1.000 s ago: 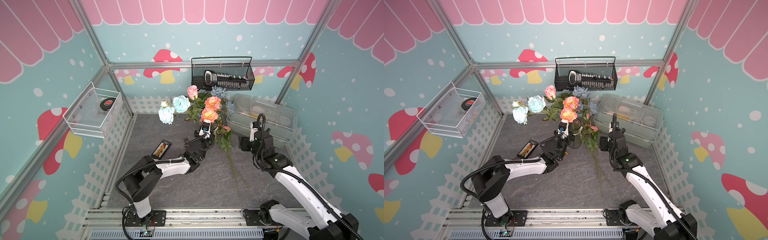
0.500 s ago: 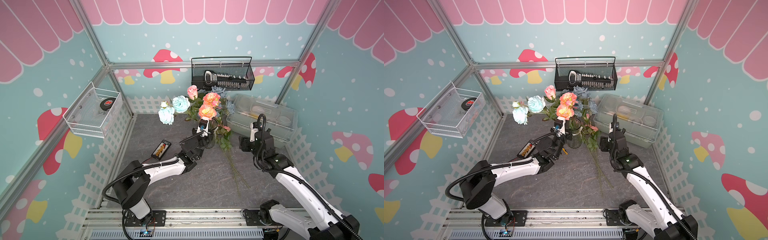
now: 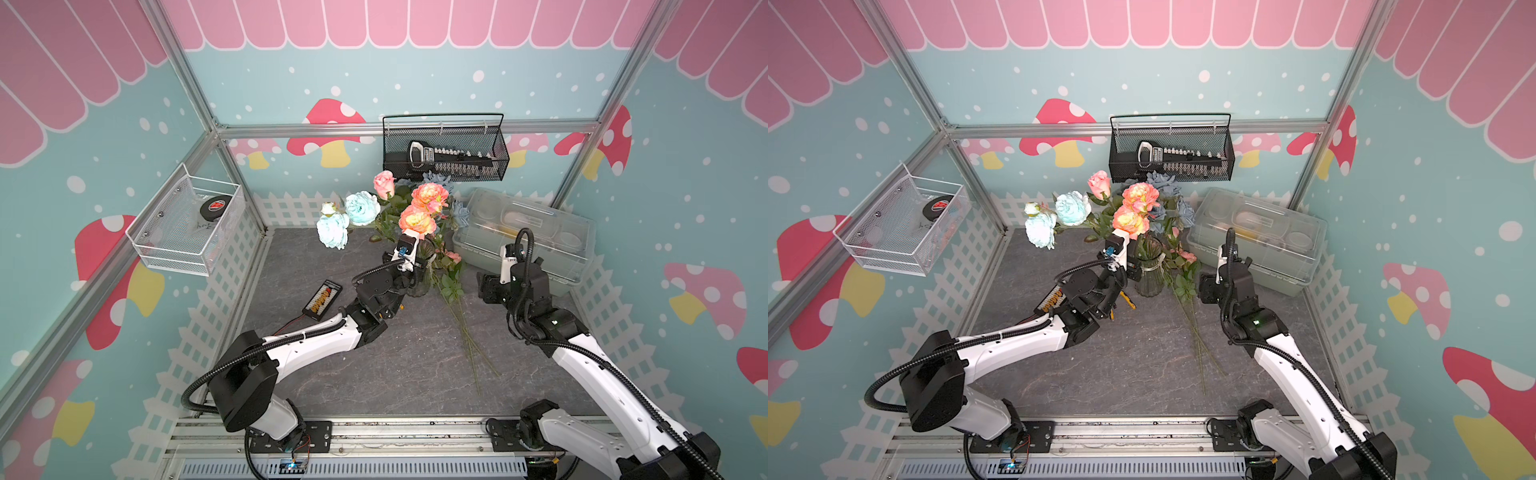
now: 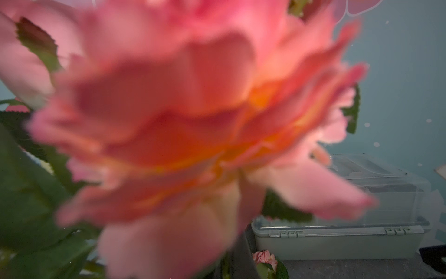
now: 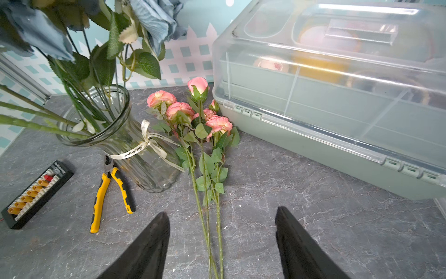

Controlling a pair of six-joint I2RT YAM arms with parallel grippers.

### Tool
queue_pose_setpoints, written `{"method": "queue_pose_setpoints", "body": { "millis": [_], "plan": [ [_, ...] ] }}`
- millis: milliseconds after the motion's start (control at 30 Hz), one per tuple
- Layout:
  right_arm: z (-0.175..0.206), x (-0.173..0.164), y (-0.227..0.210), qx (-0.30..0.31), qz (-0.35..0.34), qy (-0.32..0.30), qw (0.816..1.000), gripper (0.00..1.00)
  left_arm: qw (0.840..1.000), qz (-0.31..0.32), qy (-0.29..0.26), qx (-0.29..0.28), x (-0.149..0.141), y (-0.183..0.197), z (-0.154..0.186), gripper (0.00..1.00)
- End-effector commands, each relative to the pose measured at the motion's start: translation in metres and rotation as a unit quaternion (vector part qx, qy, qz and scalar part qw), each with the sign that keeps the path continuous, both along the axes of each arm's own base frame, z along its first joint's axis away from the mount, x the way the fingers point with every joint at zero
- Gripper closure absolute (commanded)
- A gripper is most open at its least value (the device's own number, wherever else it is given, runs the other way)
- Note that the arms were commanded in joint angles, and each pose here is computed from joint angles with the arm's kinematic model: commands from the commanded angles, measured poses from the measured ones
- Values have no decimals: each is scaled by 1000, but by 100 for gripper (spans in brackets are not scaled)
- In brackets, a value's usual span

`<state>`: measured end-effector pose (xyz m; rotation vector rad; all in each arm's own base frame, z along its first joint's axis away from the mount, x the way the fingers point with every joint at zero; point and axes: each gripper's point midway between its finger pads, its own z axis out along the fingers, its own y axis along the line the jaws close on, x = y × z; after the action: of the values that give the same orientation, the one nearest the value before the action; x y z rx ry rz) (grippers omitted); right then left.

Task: Pick out pink flowers from the vase
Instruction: Pick up the flower from the vase.

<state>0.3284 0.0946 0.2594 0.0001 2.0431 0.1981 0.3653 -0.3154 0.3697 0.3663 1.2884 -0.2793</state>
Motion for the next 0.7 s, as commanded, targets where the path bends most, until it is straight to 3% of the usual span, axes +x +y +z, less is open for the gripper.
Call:
{"method": "queue_pose_setpoints", "body": {
  "millis": [0,300,400,467,667],
  "plan": [
    [15,-7,14,22,46,-31,998,31,1000,-15,-13,-7,-10,6,34,95],
    [52,-27,69,98,208,-92,969,25,994,-112,-2,-11,-58,16,96,94],
    [71,-40,84,124,262,-115,950,17,992,-129,14,-14,-69,22,111,95],
    [85,-52,93,143,298,-135,934,5,989,-144,32,-17,-75,25,119,95],
    [117,-88,112,181,392,-164,887,1,972,-199,113,-52,-78,28,122,96]
  ]
}}
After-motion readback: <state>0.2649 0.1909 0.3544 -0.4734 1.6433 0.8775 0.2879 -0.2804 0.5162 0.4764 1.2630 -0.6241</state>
